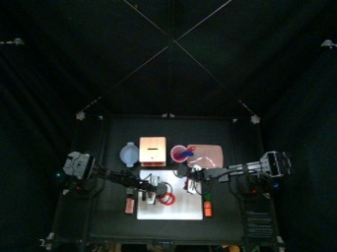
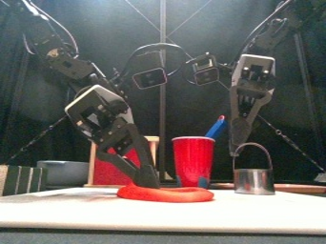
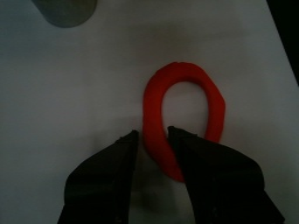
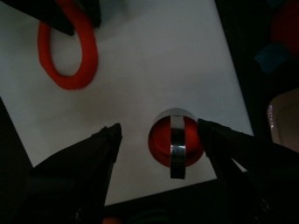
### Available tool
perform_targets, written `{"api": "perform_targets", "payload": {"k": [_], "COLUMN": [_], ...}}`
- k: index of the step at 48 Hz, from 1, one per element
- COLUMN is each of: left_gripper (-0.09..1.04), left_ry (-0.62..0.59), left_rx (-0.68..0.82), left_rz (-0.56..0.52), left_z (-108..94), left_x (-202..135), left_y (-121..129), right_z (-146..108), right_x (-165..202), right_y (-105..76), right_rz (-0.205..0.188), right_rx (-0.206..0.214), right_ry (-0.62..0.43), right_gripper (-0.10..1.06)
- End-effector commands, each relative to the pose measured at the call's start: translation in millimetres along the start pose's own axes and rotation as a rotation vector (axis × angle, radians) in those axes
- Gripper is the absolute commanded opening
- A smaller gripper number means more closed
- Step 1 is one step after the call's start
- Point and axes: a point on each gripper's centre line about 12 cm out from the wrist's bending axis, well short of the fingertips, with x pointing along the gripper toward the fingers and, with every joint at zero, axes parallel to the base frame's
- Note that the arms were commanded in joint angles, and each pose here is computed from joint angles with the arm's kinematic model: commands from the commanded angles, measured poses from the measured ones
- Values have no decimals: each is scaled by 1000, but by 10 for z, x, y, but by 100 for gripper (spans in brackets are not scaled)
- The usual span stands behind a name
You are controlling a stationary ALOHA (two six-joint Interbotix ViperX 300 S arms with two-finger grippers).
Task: Get the cutter from the drawer then cut the dough then place the extra dough in the bowl
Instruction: Place the extra dough in the bowl
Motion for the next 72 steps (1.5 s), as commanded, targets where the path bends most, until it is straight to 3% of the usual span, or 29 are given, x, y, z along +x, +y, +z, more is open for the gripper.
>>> {"api": "perform_targets", "payload": {"k": [1,18,44,59,72], "left_gripper": [75,62,58,58,58], "left_ry": [12,75,43,-114,-296], "left_rx": [-10,-12,-2,36,49], "left_rz": [0,-14,-18,1,111], "left_z": [48,-1,79,382,551], "left_x": [20,82,15,-538,-1175], "left_y": [26,4,-29,36,451], "right_z": [56,45,36,27,22], "right_x": [-58,-53,-46,-41,-34], "right_y": [38,35,11,2,-6], "right_rz": [13,13,9,7,6], "right_rx": [-1,0,9,10,10], "right_ry": [-26,-23,-19,-17,-14], "right_gripper": [99,99,99,99,99]}}
